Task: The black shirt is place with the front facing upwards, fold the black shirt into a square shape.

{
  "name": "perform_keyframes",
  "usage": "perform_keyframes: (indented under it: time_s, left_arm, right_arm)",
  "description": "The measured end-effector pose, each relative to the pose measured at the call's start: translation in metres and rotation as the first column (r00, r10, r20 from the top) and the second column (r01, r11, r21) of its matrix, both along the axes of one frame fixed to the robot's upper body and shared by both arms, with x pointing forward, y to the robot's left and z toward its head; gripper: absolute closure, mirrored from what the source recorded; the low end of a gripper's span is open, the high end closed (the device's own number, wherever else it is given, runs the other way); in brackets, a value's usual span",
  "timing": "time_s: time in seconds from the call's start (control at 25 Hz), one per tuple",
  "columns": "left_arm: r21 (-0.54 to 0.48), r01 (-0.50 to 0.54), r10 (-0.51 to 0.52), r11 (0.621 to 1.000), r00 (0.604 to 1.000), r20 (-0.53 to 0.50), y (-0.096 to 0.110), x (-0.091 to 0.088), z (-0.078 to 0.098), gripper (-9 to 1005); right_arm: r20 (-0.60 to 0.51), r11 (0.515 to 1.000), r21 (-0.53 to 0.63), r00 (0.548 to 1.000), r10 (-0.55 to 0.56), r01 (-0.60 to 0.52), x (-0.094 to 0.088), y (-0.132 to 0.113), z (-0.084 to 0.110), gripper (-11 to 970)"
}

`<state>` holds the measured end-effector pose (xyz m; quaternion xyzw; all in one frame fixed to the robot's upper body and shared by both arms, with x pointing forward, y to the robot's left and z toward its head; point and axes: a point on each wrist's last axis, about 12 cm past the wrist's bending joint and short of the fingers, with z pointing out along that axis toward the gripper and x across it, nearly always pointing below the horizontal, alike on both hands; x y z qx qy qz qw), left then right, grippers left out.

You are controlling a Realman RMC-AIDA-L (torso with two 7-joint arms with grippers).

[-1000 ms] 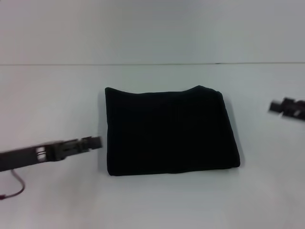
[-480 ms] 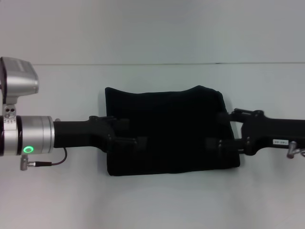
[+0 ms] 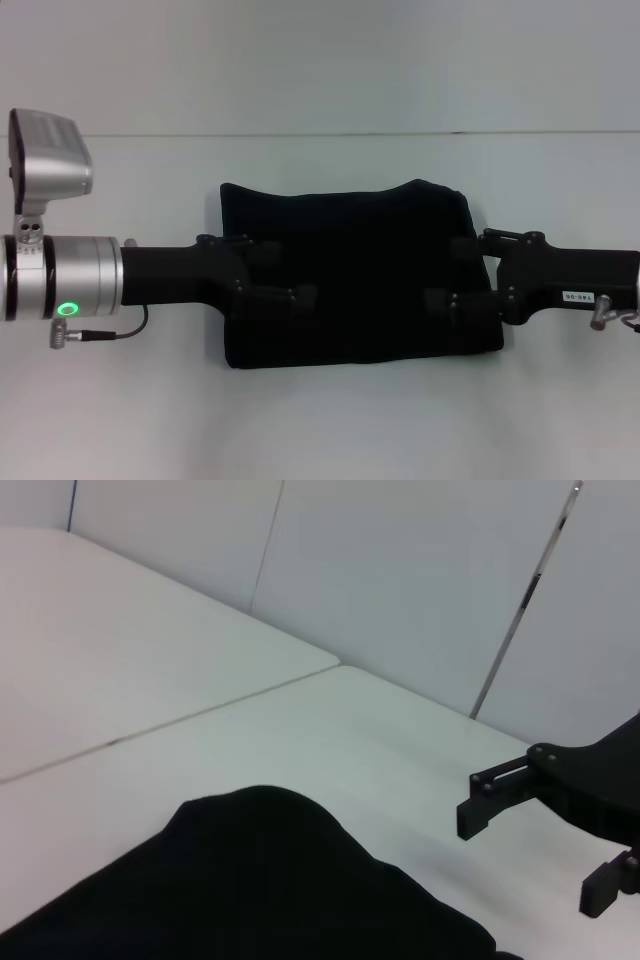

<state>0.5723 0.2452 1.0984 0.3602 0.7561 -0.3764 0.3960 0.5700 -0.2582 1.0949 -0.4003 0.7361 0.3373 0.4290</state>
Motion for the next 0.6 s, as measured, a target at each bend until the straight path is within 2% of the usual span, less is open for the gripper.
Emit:
perform_keyframes:
  time_s: [0.6]
  left_arm:
    - [0.001, -0.017, 0.017, 1.0, 1.0, 0.008, -0.0045, 0.0025, 0.0, 60]
  right_arm:
    - [0.004, 1.0, -0.005, 1.0, 0.009, -0.009, 0.0044, 0.0059, 0.0007, 19]
